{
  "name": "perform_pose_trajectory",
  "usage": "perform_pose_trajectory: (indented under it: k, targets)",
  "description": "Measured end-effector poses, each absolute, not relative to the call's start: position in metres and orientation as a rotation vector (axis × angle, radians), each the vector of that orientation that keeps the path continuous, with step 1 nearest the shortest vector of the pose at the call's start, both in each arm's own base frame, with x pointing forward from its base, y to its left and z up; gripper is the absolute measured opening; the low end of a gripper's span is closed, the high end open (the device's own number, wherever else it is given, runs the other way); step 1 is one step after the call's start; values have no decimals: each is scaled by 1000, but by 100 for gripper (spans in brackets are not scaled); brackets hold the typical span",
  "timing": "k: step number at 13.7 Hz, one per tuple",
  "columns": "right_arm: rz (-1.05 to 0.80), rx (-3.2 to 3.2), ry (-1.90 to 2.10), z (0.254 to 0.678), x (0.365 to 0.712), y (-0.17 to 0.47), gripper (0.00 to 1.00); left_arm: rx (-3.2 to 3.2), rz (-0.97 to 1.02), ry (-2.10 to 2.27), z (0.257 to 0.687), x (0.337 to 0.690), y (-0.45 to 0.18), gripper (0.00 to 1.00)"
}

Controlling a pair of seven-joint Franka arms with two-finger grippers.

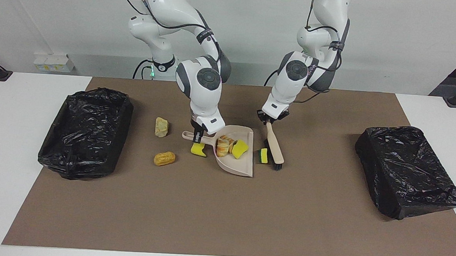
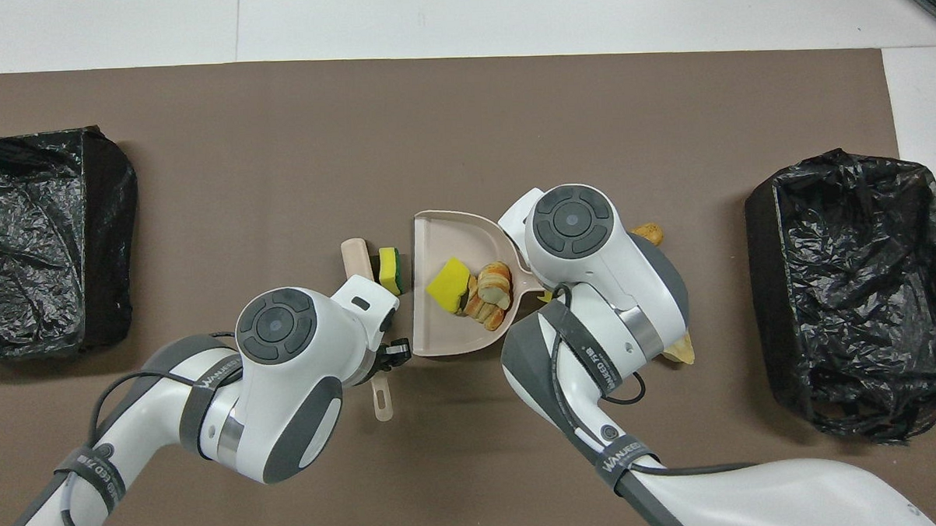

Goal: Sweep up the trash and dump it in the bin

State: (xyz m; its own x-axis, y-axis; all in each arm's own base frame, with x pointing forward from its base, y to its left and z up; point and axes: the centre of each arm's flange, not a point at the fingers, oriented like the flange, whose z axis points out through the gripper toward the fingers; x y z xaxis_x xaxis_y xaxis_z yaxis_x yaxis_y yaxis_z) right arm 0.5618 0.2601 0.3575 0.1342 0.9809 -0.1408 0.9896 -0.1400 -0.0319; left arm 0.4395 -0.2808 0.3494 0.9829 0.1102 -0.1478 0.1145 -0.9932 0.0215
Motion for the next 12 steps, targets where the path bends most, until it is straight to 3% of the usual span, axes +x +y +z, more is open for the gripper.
perform_pose_trajectory:
  k: [5, 12]
  targets:
    - [-173, 2346, 2011, 361, 568, 250, 32, 3076, -141, 146, 360, 447, -290, 27]
    - [-174, 2326, 2034, 361, 565, 257, 32, 3026, -107, -94, 369, 400, -378, 27]
